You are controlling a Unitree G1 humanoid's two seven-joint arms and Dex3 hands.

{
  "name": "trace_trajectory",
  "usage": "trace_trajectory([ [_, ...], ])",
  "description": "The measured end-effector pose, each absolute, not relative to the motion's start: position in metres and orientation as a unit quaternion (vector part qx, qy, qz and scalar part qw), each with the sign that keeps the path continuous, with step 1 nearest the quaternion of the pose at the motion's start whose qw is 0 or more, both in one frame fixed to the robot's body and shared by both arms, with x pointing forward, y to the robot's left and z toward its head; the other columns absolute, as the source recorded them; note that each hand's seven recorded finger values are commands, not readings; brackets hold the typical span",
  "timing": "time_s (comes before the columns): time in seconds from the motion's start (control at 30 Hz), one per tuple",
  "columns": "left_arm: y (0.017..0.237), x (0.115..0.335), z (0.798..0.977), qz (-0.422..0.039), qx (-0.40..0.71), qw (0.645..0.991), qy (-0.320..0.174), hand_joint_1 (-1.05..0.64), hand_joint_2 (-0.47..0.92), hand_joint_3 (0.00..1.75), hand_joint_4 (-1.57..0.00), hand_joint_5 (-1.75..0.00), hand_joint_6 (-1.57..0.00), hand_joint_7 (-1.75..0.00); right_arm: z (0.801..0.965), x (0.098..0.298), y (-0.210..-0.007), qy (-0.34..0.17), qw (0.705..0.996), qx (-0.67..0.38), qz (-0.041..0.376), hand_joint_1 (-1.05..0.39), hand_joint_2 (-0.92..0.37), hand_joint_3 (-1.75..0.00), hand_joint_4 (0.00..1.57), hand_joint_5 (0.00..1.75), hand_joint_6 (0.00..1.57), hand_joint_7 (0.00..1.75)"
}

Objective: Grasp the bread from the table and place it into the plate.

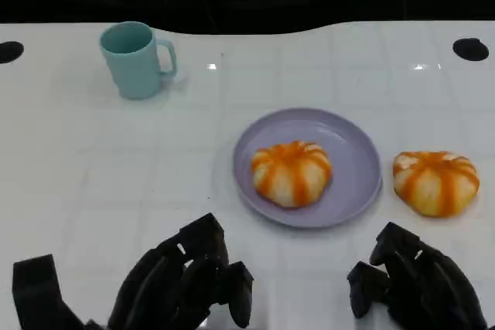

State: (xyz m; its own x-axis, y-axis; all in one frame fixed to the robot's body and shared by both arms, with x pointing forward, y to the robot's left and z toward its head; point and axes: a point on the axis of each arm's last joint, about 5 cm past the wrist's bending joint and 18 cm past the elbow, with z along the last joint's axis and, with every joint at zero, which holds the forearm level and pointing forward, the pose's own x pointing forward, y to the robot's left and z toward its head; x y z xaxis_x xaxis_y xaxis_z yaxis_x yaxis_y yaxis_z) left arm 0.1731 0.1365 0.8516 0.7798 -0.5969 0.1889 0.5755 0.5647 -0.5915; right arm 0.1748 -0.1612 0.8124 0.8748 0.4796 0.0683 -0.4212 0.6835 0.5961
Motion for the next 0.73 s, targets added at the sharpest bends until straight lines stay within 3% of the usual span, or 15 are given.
trace_trajectory([
  [0.73, 0.1404, 0.1763, 0.85, -0.331, -0.322, 0.887, 0.015, -0.73, 0.92, 0.3, -0.87, -1.75, -0.62, -1.72, 0.8098, 0.1773, -0.1614, 0.053, 0.915, 0.315, 0.246, -0.54, -0.92, -0.23, 0.77, 1.65, 0.69, 1.4],
])
